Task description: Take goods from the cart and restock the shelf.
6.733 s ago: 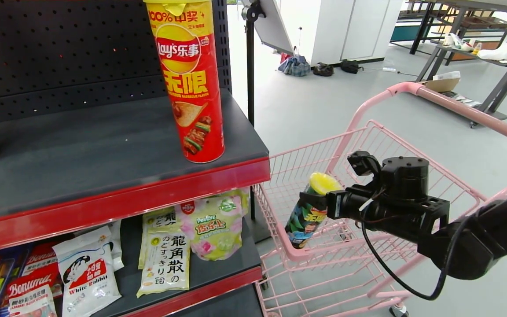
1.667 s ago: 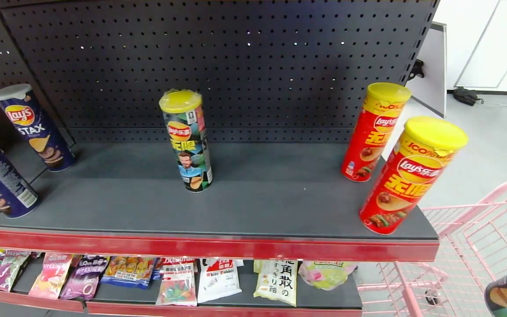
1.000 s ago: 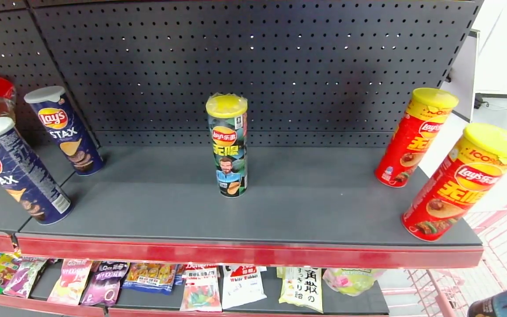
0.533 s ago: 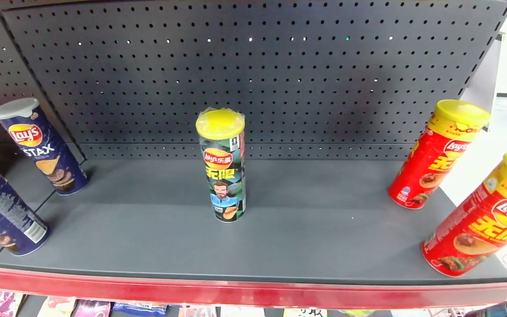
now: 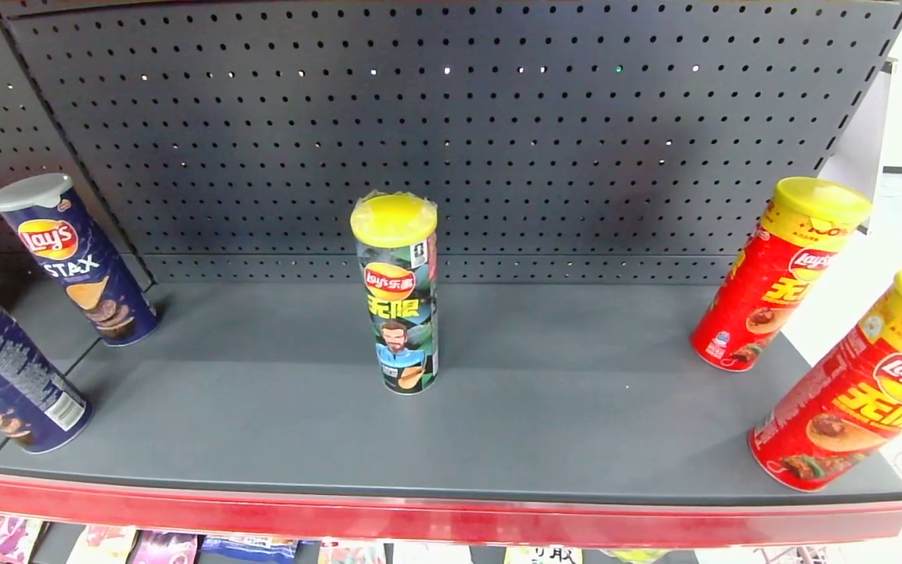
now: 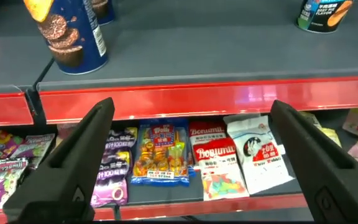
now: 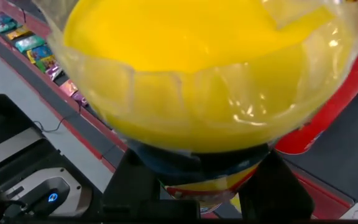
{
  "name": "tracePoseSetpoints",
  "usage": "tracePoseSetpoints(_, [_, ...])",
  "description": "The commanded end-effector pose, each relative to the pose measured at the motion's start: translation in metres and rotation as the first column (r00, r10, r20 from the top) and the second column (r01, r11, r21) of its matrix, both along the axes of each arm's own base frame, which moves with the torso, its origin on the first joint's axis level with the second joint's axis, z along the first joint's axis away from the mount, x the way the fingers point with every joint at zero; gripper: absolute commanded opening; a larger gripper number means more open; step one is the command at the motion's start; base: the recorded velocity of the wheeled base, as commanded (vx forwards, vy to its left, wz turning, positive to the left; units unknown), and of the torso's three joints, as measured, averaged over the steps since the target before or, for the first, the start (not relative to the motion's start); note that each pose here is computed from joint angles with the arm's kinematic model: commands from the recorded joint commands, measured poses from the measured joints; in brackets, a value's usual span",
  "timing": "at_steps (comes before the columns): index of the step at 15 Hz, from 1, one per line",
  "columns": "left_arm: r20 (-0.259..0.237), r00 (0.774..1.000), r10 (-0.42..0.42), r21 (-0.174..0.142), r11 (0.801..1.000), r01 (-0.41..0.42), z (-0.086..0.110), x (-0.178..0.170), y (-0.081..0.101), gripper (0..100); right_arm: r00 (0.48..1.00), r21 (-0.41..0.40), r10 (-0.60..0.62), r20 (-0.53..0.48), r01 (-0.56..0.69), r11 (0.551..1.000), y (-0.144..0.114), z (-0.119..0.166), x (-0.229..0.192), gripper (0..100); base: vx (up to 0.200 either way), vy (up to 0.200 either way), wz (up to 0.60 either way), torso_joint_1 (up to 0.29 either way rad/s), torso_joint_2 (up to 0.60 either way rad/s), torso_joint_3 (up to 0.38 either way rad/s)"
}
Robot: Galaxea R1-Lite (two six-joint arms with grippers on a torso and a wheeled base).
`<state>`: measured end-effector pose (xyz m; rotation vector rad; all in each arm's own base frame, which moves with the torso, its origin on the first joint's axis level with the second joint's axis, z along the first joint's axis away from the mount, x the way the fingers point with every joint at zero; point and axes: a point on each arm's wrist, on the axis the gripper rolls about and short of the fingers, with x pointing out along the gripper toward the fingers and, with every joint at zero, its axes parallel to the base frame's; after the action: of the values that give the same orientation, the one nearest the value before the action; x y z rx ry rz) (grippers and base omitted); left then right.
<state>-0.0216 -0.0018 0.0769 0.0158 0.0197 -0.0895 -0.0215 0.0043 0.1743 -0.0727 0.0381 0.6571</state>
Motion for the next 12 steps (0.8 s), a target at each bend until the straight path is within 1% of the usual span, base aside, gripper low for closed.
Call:
tracePoseSetpoints(1, [0.051,0.998,-0.035,-0.053,0.998,0.038,0.039,-0.002,0.000,100,1.000,-0.007,0.011,-0.024,-0.011,1.000,0.001,-0.001,0.004,0,0.000,0.000,0.00,0.000,0.00,0.000])
tracePoseSetpoints(2, [0.010,0.998,-0.068,-0.166,0.984,0.069,0.102,0.018,0.000,100,0.999,-0.009,0.014,-0.033,-0.014,1.000,0.001,0.000,0.006,0,0.000,0.000,0.00,0.000,0.00,0.000])
tracePoseSetpoints(3, [0.021,0.996,-0.088,-0.198,0.976,0.090,0.124,0.025,-0.001,100,0.999,-0.011,0.014,-0.041,-0.014,1.000,0.002,-0.001,0.007,0,0.000,0.000,0.00,0.000,0.00,0.000])
tracePoseSetpoints(4, [-0.008,0.965,-0.263,-0.160,0.953,0.258,0.142,0.043,-0.006,100,0.999,-0.011,0.012,-0.043,-0.013,1.000,0.002,0.001,0.008,0,0.000,0.000,0.00,0.000,0.00,0.000])
tracePoseSetpoints(5, [-0.038,0.919,-0.392,-0.100,0.917,0.387,0.140,0.049,-0.010,100,0.999,-0.012,0.012,-0.047,-0.013,1.000,0.002,0.002,0.009,0,0.000,0.000,0.00,0.000,0.00,0.000])
tracePoseSetpoints(6, [-0.093,0.871,-0.481,-0.083,0.876,0.475,0.134,0.060,-0.015,100,0.999,-0.012,0.012,-0.044,-0.013,1.000,0.002,0.003,0.009,0,0.000,0.000,0.00,0.000,0.00,0.000])
tracePoseSetpoints(7, [-0.137,0.840,-0.526,-0.096,0.851,0.517,0.135,0.073,-0.019,100,0.999,-0.012,0.012,-0.046,-0.013,1.000,0.002,0.004,0.010,0,0.000,0.000,0.00,0.000,0.00,0.000])
tracePoseSetpoints(8, [-0.181,0.788,-0.588,-0.089,0.808,0.582,0.138,0.111,-0.029,100,0.999,-0.012,0.012,-0.044,-0.013,1.000,0.002,0.005,0.010,0,0.000,0.000,0.00,0.000,0.00,0.000])
tracePoseSetpoints(9, [-0.198,0.754,-0.626,-0.082,0.777,0.624,0.138,0.134,-0.036,100,0.999,-0.012,0.012,-0.046,-0.013,1.000,0.002,0.005,0.011,0,0.000,0.000,0.00,0.000,0.00,0.000])
tracePoseSetpoints(10, [-0.196,0.729,-0.655,-0.080,0.752,0.654,0.138,0.153,-0.041,100,0.999,-0.012,0.010,-0.044,-0.011,1.000,0.002,0.005,0.010,0,0.000,0.000,0.00,0.000,0.00,0.000])
tracePoseSetpoints(11, [-0.195,0.722,-0.664,-0.078,0.745,0.663,0.139,0.163,-0.044,100,0.999,-0.012,0.010,-0.043,-0.011,1.000,0.002,0.005,0.010,0,0.000,0.000,0.00,0.000,0.00,0.000])
tracePoseSetpoints(12, [-0.205,0.714,-0.669,-0.048,0.735,0.676,0.143,0.189,-0.050,100,0.999,-0.011,0.009,-0.041,-0.009,1.000,0.002,0.005,0.010,0,0.000,0.000,0.00,0.000,0.00,0.000])
